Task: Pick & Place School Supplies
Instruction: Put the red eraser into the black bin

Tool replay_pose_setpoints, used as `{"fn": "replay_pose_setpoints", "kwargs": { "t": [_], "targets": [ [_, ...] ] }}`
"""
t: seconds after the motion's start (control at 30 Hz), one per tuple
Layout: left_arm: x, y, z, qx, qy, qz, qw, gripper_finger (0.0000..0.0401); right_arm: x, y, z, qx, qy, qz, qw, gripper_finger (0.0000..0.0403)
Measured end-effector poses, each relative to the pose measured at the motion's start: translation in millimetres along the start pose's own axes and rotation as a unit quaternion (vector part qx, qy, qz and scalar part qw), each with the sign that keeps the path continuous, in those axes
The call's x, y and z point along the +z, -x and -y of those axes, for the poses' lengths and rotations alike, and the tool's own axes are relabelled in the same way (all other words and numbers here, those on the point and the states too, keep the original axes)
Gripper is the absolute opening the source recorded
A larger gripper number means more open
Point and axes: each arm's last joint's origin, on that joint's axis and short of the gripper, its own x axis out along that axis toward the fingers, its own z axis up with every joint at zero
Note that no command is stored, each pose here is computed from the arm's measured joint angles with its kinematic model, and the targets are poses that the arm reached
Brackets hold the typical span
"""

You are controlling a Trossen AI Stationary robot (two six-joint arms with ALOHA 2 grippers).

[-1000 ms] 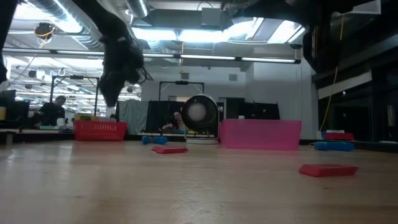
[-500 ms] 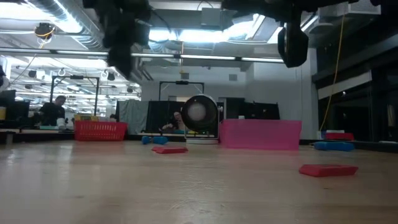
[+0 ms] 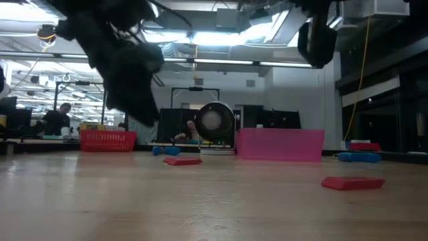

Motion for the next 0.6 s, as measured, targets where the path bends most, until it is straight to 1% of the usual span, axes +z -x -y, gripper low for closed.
{"fn": "replay_pose_setpoints", "kwargs": {
  "t": [0.07, 0.13, 0.2, 0.37, 0.47, 0.53, 0.6],
  "targets": [
    [-5, -12, 5, 0.007, -0.03, -0.018, 0.999, 0.0171, -3, 2, -2, 0.004, 0.002, -0.006, 1.0, 0.0006],
    [-11, -23, 7, 0.017, -0.042, -0.039, 0.998, 0.0173, -6, 5, -4, 0.008, 0.003, -0.012, 1.0, 0.0006],
    [-14, -32, 9, 0.019, -0.05, -0.046, 0.998, 0.0177, -9, 8, -7, 0.012, 0.001, -0.014, 1.0, 0.0006],
    [-5, -40, 18, -0.017, -0.082, 0.006, 0.996, 0.0189, -18, 18, -13, 0.007, -0.006, -0.003, 1.0, 0.0006],
    [-2, -42, 15, -0.003, -0.097, 0.016, 0.995, 0.0194, -23, 24, -16, 0.001, -0.01, 0.004, 1.0, 0.0006],
    [-2, -45, 8, 0.012, -0.098, 0.004, 0.995, 0.0197, -27, 28, -18, -0.003, -0.01, 0.009, 1.0, 0.0006],
    [-1, -49, 5, 0.014, -0.104, 0.005, 0.994, 0.0198, -29, 32, -20, -0.006, -0.011, 0.016, 1.0, 0.0006]
  ]
}}
